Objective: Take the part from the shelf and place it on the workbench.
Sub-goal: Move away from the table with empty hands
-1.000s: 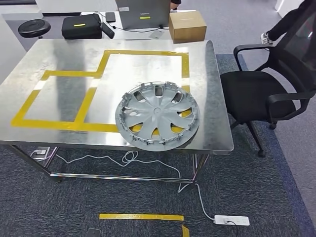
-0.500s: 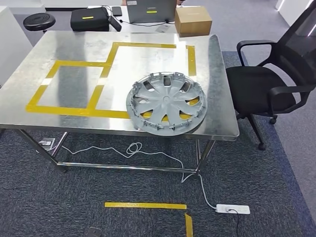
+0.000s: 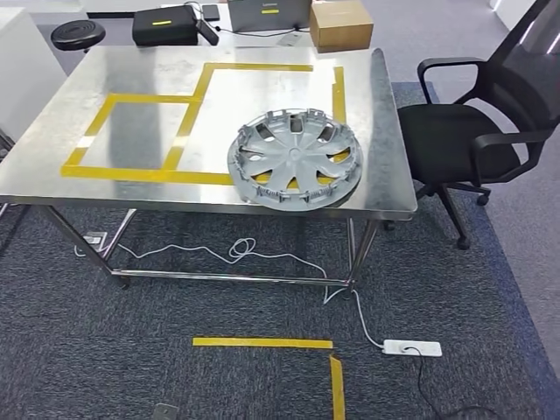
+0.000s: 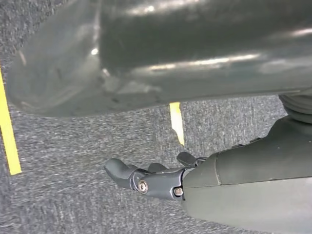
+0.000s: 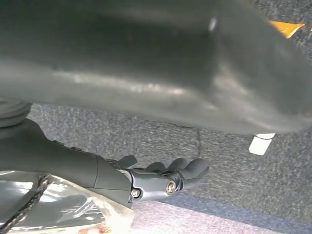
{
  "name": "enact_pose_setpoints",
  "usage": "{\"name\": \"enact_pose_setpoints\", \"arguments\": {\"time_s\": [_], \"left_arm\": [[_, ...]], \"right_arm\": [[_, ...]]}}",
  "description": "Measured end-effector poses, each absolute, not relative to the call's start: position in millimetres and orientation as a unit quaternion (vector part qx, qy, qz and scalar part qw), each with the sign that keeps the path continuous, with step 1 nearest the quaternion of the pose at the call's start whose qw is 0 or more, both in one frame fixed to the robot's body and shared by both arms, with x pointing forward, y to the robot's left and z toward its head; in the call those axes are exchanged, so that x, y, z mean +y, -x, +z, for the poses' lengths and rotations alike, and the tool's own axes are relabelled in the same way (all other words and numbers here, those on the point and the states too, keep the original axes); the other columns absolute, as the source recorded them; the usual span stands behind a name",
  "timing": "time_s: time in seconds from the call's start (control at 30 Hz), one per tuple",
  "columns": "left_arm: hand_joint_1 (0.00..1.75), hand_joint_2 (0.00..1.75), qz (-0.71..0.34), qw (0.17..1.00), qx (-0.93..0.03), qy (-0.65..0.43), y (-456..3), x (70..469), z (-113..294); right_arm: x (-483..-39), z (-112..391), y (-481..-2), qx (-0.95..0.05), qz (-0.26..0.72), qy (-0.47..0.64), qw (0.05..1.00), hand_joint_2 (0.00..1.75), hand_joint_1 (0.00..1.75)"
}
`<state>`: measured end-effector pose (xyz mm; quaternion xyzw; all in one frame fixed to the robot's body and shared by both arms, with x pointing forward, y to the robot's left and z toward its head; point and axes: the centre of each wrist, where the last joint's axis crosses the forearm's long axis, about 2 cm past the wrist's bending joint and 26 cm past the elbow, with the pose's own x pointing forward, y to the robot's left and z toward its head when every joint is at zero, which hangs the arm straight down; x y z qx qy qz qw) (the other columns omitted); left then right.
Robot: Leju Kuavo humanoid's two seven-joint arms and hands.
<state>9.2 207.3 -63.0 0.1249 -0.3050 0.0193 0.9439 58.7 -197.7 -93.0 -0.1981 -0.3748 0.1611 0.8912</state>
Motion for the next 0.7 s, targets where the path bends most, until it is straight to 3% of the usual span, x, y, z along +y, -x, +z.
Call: {"name": "enact_pose_setpoints", "arguments": {"time_s": [0.7], "left_arm": [[0.00,0.00,0.024,0.945,-0.302,-0.124,-8.0,206.2,-61.4]], "right_arm": [[-198.6,-93.4,-56.6,-0.371,0.159,0.197,0.893,0.00,0.00]]}}
